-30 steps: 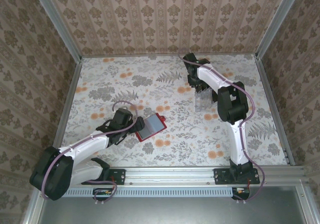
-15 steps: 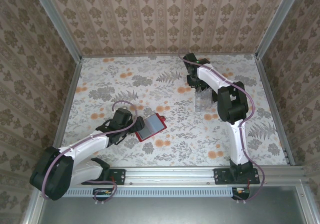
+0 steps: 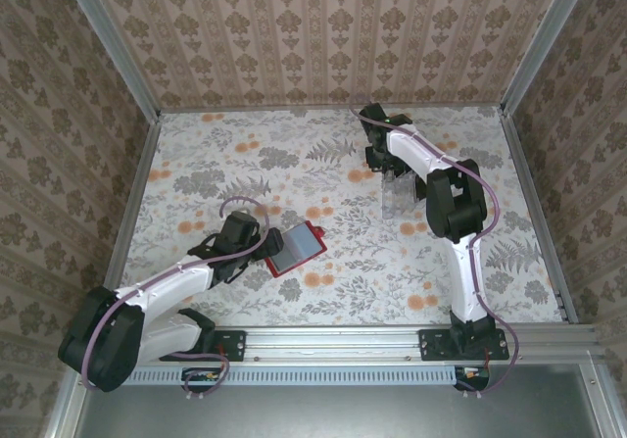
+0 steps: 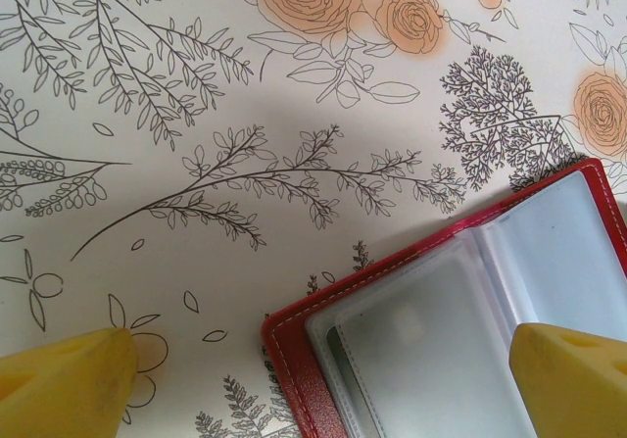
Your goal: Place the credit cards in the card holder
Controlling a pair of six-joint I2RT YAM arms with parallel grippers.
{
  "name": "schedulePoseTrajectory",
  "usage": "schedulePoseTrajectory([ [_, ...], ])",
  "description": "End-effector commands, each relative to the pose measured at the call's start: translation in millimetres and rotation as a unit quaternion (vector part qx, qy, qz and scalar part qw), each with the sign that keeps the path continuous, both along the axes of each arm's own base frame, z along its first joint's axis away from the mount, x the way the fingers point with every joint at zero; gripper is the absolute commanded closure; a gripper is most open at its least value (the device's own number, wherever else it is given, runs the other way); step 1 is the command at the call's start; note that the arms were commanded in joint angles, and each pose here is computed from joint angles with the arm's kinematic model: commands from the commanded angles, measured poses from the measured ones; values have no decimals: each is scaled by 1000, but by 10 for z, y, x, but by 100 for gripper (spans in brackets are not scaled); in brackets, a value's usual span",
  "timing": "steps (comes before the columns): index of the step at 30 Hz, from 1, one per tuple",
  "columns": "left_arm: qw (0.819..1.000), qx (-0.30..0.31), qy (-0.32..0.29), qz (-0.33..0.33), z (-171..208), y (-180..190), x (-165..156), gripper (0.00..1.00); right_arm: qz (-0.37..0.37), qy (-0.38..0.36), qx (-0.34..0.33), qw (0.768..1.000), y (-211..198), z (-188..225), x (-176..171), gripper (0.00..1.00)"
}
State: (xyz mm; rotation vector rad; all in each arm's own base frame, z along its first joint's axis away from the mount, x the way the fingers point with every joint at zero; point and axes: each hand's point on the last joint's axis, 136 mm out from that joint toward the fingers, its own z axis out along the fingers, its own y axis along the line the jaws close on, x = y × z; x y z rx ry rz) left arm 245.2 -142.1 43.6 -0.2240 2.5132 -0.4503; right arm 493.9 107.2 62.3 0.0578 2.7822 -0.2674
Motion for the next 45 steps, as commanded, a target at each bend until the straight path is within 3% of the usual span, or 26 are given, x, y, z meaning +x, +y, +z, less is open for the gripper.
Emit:
schedulePoseTrajectory([
  [1,1000,1,-3,-5,-11,5,13,0,-13,-3,27,1000,4,78,20,76],
  [23,1000,6,-9,-15,106,3,50,0,-25,-32,81,996,0,327,74,100],
  [36,999,-1,-20,-27,347,1,-92,0,-16,-93,145,985,176,910,77,100],
  [45,999,-17,-22,-33,258,-240,-255,0,3,-126,238,963,523,1136,-335,100],
])
